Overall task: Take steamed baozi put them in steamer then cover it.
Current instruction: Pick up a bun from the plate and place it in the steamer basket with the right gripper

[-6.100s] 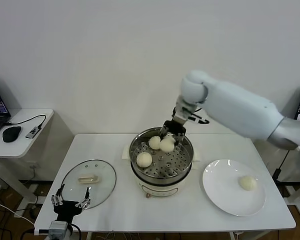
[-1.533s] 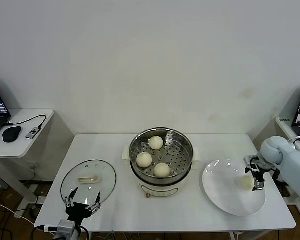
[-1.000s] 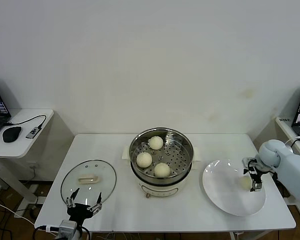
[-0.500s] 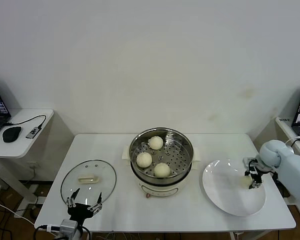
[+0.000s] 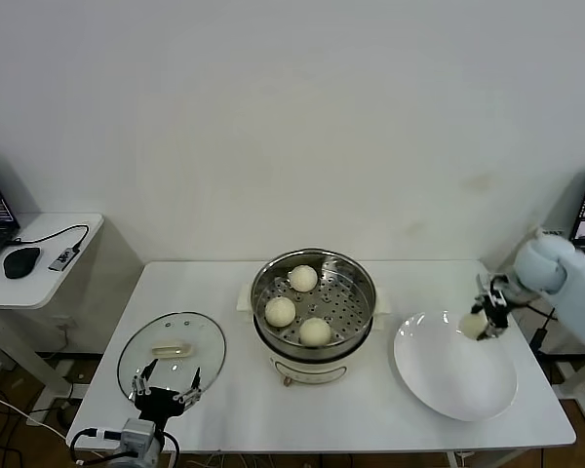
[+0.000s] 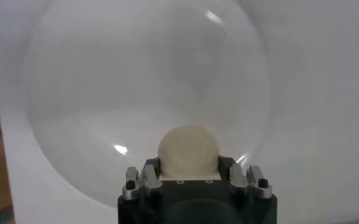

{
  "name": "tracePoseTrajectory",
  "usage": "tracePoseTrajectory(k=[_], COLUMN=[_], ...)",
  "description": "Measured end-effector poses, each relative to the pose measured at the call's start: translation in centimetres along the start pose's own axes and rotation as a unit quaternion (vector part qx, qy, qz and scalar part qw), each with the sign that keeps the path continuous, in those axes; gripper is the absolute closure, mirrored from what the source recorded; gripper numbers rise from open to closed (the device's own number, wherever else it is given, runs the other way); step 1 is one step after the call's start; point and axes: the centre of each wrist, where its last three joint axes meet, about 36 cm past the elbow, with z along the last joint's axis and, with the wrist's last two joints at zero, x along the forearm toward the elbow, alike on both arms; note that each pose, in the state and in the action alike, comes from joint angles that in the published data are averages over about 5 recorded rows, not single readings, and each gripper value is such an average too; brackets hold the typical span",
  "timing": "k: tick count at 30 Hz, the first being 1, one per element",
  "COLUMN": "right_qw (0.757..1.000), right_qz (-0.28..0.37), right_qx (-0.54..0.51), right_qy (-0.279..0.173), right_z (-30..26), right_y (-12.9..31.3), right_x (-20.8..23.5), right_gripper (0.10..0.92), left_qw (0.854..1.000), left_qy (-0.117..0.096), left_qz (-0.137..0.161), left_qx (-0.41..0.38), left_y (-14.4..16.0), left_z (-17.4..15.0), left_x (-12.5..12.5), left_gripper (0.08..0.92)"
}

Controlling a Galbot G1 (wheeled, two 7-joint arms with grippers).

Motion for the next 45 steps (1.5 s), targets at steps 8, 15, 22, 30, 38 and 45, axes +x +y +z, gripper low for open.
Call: tracePoseTrajectory(k=[8, 15, 22, 30, 38, 45], right_qw=[0.998, 0.997, 0.996, 0.995, 0.996, 0.996], right_qz=[0.007, -0.003, -0.017, -0.033, -0.041, -0.047], right_qx=[0.014, 0.027, 0.038, 0.053, 0.051, 0.045], right_qy=[-0.052, -0.07, -0.082, -0.079, -0.063, -0.054], right_z=[-7.2, -13.3, -19.0, -23.9, -25.7, -26.0], right_y=[-3.8, -5.7, -6.7, -6.9, -6.8, -6.6], right_x=[6.2, 8.9, 9.4, 7.7, 4.5, 1.8], right_gripper=[0.445, 0.445, 0.445, 0.445, 0.445, 0.445], left_qw=[1.0, 1.0, 1.0, 1.0, 1.0, 1.0], left_qy=[-0.009, -0.018, -0.02, -0.022, -0.017, -0.014], left_qz=[-0.007, -0.01, -0.014, -0.016, -0.014, -0.012], left_qx=[0.0, 0.004, 0.004, 0.005, 0.007, 0.009], left_y=[0.2, 0.5, 0.9, 1.1, 1.3, 1.2], left_z=[-0.8, -1.3, -1.4, -1.6, -1.4, -1.2], left_x=[0.0, 0.2, 0.4, 0.5, 0.5, 0.4], left_gripper=[0.177, 0.177, 0.177, 0.177, 0.177, 0.177])
